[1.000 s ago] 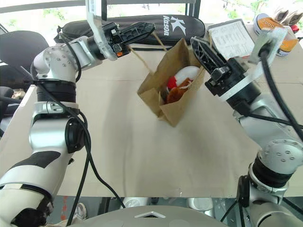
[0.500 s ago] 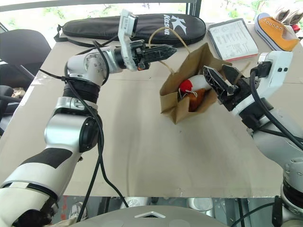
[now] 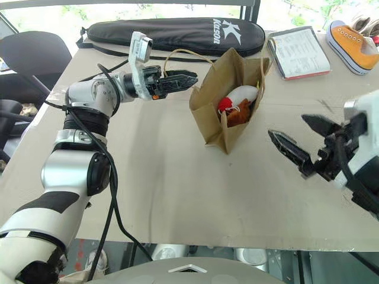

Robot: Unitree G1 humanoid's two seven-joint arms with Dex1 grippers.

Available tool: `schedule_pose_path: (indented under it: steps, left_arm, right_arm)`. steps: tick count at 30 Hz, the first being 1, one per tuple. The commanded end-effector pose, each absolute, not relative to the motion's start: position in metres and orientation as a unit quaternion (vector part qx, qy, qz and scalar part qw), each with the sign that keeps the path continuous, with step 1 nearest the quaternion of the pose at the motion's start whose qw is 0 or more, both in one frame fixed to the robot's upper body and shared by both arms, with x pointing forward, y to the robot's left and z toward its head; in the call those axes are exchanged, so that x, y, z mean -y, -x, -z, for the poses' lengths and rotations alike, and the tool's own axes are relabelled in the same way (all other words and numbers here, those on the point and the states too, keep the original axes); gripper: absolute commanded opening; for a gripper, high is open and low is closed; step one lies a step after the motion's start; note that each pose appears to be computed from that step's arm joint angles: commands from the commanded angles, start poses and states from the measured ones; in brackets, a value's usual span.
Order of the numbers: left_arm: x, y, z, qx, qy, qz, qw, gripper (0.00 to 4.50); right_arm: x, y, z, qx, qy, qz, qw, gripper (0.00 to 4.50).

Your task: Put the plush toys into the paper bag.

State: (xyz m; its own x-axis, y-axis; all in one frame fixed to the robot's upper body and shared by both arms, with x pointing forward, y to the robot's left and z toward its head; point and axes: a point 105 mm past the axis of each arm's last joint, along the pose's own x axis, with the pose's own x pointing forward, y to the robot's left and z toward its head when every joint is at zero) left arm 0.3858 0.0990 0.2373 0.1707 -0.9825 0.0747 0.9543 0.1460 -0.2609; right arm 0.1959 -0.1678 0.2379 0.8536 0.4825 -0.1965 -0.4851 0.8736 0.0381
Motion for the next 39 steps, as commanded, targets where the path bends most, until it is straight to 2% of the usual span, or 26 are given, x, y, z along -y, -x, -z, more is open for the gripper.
schedule_pose_path:
  steps: [1, 6, 9, 13, 16, 20, 25, 27, 29, 31, 36, 37, 39]
  left_arm:
    - [-0.097, -0.383, -0.263, 0.010, 0.058, 0.654, 0.754, 4.46]
    - [-0.104, -0.386, -0.264, 0.035, -0.070, 0.638, 0.766, 4.46]
    - [-0.111, -0.390, -0.279, 0.064, -0.108, 0.618, 0.776, 4.46]
    - [-0.120, -0.387, -0.265, 0.019, -0.108, 0.627, 0.771, 4.46]
    - [-0.126, -0.371, -0.240, -0.032, -0.111, 0.663, 0.740, 4.46]
    - [-0.109, -0.345, -0.226, -0.042, -0.092, 0.702, 0.704, 4.46]
    - [-0.069, -0.316, -0.218, -0.018, -0.104, 0.734, 0.671, 4.46]
    - [-0.056, -0.314, -0.218, 0.022, -0.169, 0.733, 0.658, 4.46]
    - [-0.049, -0.313, -0.219, 0.053, -0.203, 0.730, 0.650, 4.50]
    - [-0.039, -0.308, -0.223, 0.085, -0.220, 0.733, 0.637, 4.50]
    - [-0.026, -0.304, -0.219, 0.140, -0.283, 0.722, 0.615, 4.50]
    - [-0.026, -0.306, -0.217, 0.148, -0.295, 0.716, 0.615, 4.50]
    - [-0.028, -0.312, -0.215, 0.155, -0.304, 0.702, 0.625, 4.50]
  right_arm:
    - [0.167, -0.196, -0.235, -0.093, 0.023, -0.257, 0.962, 3.98]
    - [0.168, -0.204, -0.212, -0.115, 0.041, -0.265, 0.957, 3.98]
    - [0.170, -0.210, -0.199, -0.128, 0.059, -0.268, 0.953, 3.98]
    - [0.177, -0.222, -0.190, -0.123, 0.064, -0.262, 0.955, 3.98]
    - [0.178, -0.228, -0.174, -0.142, 0.094, -0.258, 0.951, 3.98]
    - [0.171, -0.235, -0.156, -0.152, 0.115, -0.272, 0.943, 3.98]
    - [0.163, -0.237, -0.168, -0.119, 0.089, -0.286, 0.947, 3.98]
    - [0.161, -0.235, -0.170, -0.114, 0.089, -0.290, 0.946, 3.98]
    - [0.157, -0.238, -0.171, -0.107, 0.095, -0.293, 0.945, 3.48]
    - [0.145, -0.242, -0.178, -0.089, 0.088, -0.309, 0.943, 2.80]
    - [0.121, -0.257, -0.198, -0.056, 0.097, -0.345, 0.932, 0.27]
    - [0.118, -0.261, -0.201, -0.051, 0.098, -0.348, 0.931, 0.04]
    - [0.107, -0.271, -0.205, -0.042, 0.104, -0.360, 0.926, 0.04]
